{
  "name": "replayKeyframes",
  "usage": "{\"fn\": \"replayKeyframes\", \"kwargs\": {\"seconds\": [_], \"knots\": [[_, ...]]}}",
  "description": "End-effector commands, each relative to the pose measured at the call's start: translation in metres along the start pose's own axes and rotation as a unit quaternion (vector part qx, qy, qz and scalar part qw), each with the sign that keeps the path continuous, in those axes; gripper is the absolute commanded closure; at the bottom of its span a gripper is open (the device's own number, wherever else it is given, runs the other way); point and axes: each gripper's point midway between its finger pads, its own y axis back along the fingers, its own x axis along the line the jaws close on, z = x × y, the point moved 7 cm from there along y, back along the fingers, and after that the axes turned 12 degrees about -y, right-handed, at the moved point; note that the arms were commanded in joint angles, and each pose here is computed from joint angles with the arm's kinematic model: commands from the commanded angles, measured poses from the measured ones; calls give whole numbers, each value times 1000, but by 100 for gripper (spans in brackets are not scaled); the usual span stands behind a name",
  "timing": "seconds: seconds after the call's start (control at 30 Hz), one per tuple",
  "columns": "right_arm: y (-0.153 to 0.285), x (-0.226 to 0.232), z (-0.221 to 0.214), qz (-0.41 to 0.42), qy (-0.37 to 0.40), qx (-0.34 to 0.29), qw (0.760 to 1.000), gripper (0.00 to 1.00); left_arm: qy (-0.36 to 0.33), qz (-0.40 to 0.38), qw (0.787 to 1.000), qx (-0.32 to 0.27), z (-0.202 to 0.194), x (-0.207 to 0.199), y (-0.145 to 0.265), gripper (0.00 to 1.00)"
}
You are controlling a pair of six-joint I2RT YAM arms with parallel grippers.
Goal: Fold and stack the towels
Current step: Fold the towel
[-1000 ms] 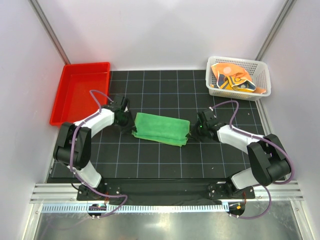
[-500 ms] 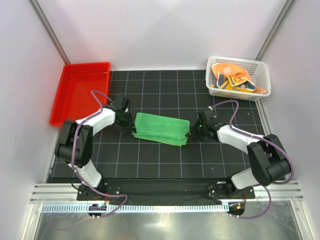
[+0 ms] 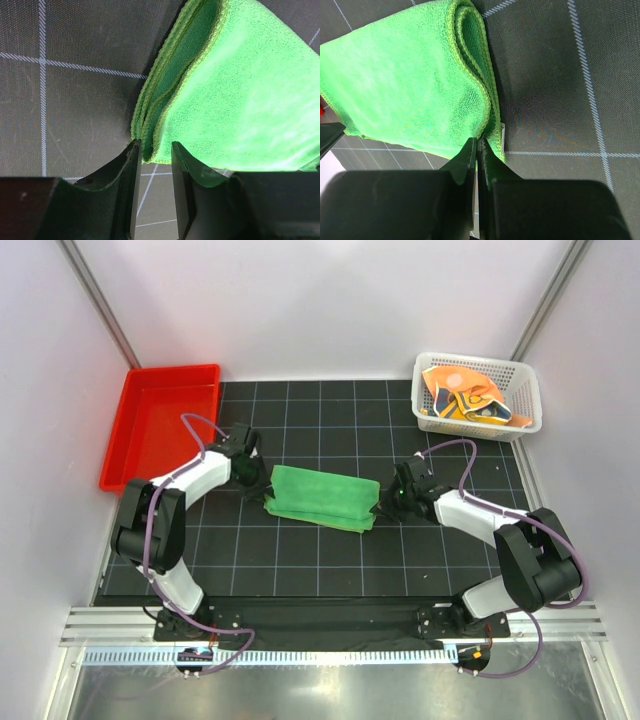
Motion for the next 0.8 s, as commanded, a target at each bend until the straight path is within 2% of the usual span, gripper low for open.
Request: {"fn": "replayKeyframes", "kwargs": {"seconds": [0.0, 0.5, 0.63, 0.73, 0.77], "knots": [[3, 10, 2, 22, 12, -7, 1000, 99, 4, 2, 1000, -11, 8, -2, 5, 66], [5, 12, 2, 26, 13, -9, 1000, 99, 9, 1, 1000, -3, 7, -1, -5, 72], [6, 11, 2, 25, 14, -11, 1000, 99, 10, 1, 1000, -3, 7, -1, -5, 81], [6, 10, 2, 25, 14, -11, 1000, 99, 9, 2, 1000, -1, 7, -1, -6, 90], [6, 11, 2, 25, 15, -10, 1000, 99, 10, 1, 1000, -2, 7, -1, -6, 96]]}}
